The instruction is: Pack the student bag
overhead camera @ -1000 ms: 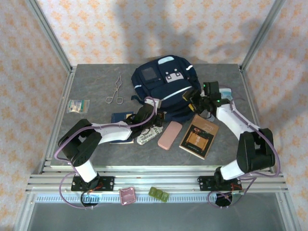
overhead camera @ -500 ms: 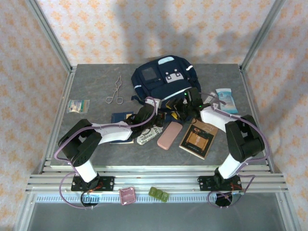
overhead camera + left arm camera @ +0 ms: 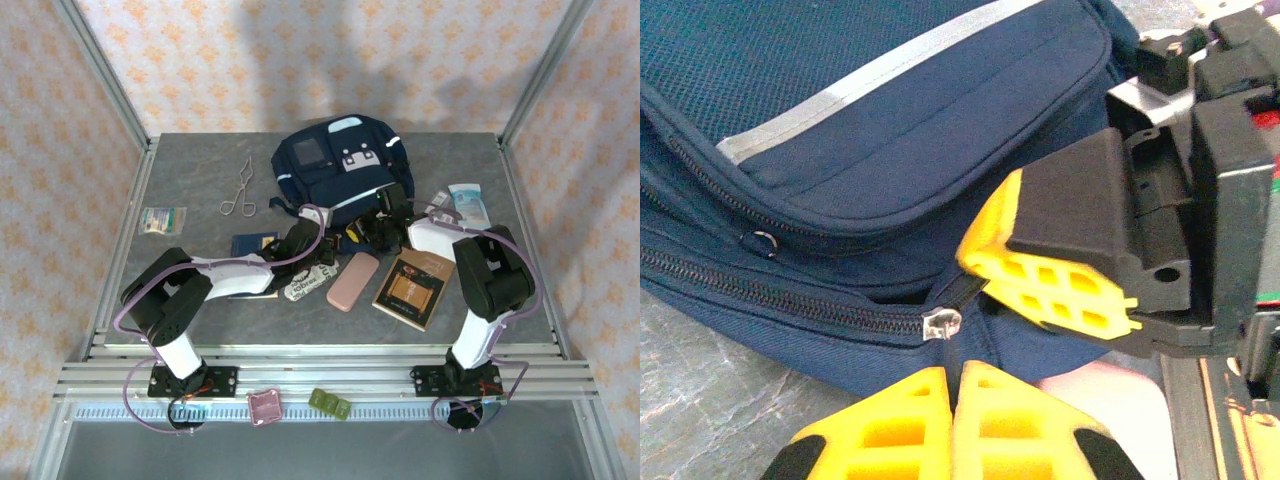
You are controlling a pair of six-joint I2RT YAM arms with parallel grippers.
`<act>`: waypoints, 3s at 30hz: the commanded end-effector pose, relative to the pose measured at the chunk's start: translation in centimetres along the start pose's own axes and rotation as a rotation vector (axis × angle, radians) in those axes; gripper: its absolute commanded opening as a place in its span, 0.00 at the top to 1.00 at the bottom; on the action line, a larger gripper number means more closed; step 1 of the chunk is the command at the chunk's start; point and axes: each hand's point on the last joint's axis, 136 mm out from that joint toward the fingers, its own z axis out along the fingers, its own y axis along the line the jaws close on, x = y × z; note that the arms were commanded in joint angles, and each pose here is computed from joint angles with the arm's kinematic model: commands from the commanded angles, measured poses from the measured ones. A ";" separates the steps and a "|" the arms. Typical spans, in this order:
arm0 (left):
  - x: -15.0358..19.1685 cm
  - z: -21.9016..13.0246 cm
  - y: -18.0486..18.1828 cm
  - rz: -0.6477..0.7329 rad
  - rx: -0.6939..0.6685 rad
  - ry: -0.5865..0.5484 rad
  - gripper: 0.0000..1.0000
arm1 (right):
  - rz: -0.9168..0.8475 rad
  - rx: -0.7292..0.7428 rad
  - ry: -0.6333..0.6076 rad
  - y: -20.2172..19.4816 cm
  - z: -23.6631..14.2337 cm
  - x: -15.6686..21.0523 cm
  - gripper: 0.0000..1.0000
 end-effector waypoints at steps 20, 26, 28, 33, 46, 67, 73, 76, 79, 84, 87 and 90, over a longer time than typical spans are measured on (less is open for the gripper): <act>-1.6 0.1 16.3 -0.057 -0.447 -0.019 1.00 | -0.054 -0.140 -0.148 3.1 -4.9 -1.4 1.00; -4.2 0.6 20.2 -0.098 -0.548 -0.057 1.00 | -0.081 -0.179 -0.134 4.5 -5.5 -1.1 1.00; -5.3 0.7 20.8 -0.109 -0.559 -0.068 1.00 | -0.091 -0.196 -0.127 4.9 -5.5 -1.0 1.00; -7.4 0.2 20.8 -0.104 -0.564 -0.096 1.00 | -0.122 -0.257 -0.107 7.3 -5.2 -0.9 1.00; -10.4 -5.1 18.1 -0.135 -0.500 -0.176 0.60 | -0.179 -0.384 -0.068 13.9 -3.6 -0.6 1.00; -1.7 -12.7 17.4 -0.329 -0.422 -0.092 0.01 | -0.618 -0.135 -0.155 7.4 -7.4 3.9 0.46; 1.5 -15.3 19.1 -0.454 -0.460 -0.087 0.01 | -0.774 -0.152 -0.020 9.3 -3.4 9.4 0.47; 3.4 -16.6 21.0 -0.518 -0.525 -0.080 0.02 | -0.807 -0.139 0.046 9.6 -0.2 11.6 0.48; 5.0 -16.8 22.1 -0.588 -0.503 -0.082 0.04 | -0.824 -0.093 0.104 9.2 3.1 13.2 0.48; 6.0 -15.9 22.3 -0.635 -0.446 -0.066 0.06 | -0.852 0.038 0.147 7.6 7.8 14.2 0.49; 6.2 -15.0 22.1 -0.636 -0.416 -0.042 0.08 | -0.856 0.093 0.164 6.7 9.7 14.5 0.52; 6.7 -14.4 22.0 -0.634 -0.399 -0.015 0.09 | -0.865 0.135 0.165 6.1 10.9 14.8 0.56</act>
